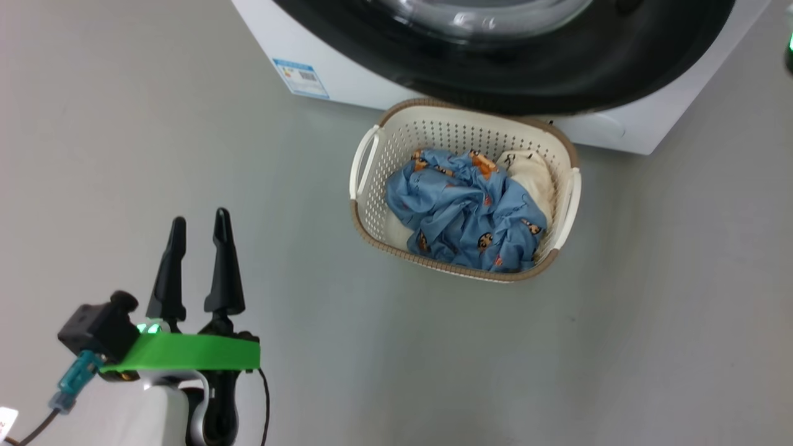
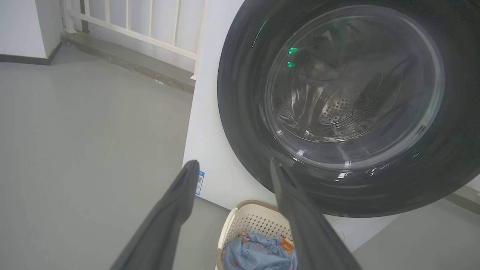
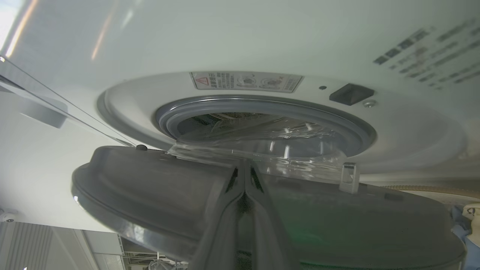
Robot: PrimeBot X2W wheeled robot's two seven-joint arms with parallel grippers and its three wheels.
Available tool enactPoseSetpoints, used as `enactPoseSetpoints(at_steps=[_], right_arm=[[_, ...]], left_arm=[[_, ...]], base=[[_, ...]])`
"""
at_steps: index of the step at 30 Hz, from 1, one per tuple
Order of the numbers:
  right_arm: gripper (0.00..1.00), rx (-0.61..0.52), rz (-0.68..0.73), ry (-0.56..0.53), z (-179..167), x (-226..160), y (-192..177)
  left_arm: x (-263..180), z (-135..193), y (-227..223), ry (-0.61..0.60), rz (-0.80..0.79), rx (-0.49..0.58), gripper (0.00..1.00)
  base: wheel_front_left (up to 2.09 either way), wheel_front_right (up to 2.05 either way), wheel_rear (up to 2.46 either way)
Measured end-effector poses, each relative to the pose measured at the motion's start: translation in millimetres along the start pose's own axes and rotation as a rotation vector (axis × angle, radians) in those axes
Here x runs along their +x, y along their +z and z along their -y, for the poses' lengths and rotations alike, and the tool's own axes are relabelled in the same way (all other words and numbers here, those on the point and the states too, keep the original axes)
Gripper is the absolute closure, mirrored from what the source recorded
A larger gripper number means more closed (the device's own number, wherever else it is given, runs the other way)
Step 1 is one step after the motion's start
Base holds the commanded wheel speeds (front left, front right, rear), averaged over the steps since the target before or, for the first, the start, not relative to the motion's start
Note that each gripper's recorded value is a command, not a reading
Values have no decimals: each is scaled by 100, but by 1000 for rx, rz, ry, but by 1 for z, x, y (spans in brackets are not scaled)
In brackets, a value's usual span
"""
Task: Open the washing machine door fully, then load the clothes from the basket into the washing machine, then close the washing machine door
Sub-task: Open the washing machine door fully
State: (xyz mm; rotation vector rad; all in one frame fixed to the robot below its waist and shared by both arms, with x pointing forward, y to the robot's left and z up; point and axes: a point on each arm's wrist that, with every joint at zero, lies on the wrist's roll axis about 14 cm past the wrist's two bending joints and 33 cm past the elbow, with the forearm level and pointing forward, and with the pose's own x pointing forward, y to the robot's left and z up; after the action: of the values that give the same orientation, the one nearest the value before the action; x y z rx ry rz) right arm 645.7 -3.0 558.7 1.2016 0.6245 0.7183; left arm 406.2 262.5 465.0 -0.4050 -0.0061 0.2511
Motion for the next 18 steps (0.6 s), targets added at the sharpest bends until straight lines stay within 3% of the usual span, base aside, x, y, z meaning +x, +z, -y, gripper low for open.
enactPoseSetpoints(at_steps=[18], right_arm=[[100,56,-119,-11,4,-43,-79]], left_arm=[[-26,-1,22,-7,49,17,0]], base=[[0,0,0]])
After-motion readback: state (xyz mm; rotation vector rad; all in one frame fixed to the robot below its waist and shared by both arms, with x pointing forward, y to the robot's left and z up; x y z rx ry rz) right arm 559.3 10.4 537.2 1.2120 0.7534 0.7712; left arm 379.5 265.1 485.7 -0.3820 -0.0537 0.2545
